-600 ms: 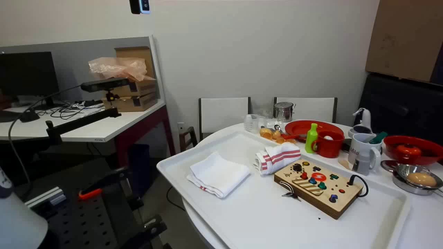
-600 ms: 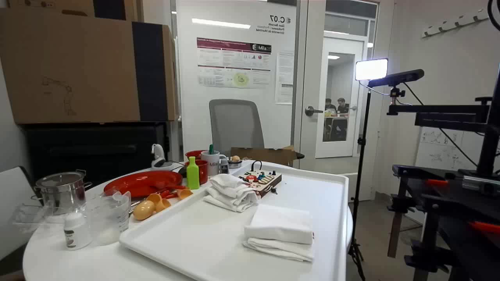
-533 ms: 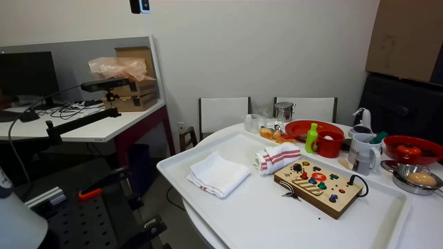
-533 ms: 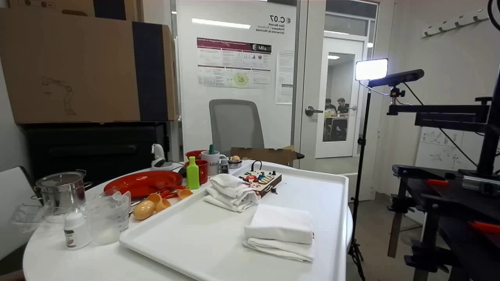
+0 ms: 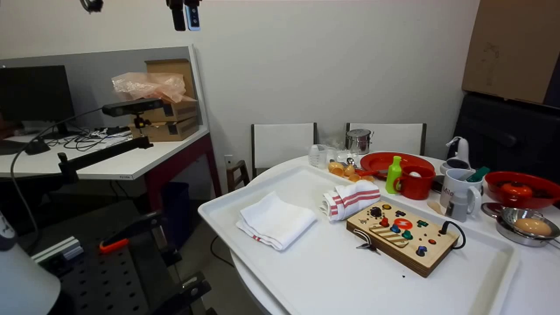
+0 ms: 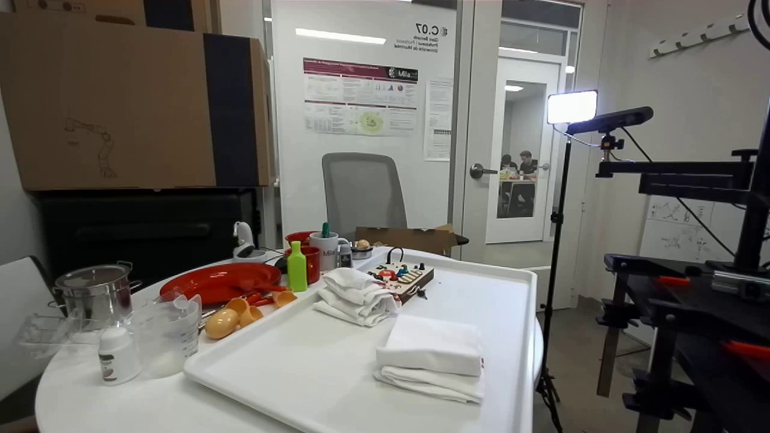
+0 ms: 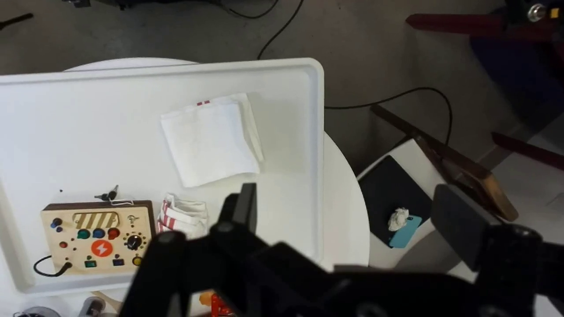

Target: Wipe the white tray using the white towel next to the board

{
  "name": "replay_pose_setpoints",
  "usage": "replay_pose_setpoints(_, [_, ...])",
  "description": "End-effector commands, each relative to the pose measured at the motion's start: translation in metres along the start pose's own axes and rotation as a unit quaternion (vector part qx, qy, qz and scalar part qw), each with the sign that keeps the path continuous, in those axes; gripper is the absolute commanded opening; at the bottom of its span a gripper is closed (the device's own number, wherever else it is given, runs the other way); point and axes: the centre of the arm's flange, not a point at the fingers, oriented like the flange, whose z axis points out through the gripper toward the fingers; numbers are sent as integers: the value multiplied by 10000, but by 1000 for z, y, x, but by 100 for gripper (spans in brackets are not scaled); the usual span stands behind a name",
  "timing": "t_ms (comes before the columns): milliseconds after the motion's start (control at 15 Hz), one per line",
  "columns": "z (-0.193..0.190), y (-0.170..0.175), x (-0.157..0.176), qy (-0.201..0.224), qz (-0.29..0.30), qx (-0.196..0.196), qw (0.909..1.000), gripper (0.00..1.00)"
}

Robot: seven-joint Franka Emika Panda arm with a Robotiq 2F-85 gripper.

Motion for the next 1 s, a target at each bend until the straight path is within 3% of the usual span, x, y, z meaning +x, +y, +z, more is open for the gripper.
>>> replay_pose_setpoints(0, [28, -9, 33, -62, -486, -262, 9985, 100])
replay_pose_setpoints(333, [68, -16, 81, -252, -1060, -816, 9907, 100])
replay_pose_setpoints(733, [92, -18, 145, -439, -727, -1105, 9902, 100])
replay_pose_setpoints(800, [90, -15, 150, -472, -590, -998, 9921, 100])
replay_pose_setpoints(867, [96, -8, 124, -399, -800, -989, 9911, 100])
replay_pose_setpoints(933, [97, -8, 132, -416, -729, -973, 9917, 100])
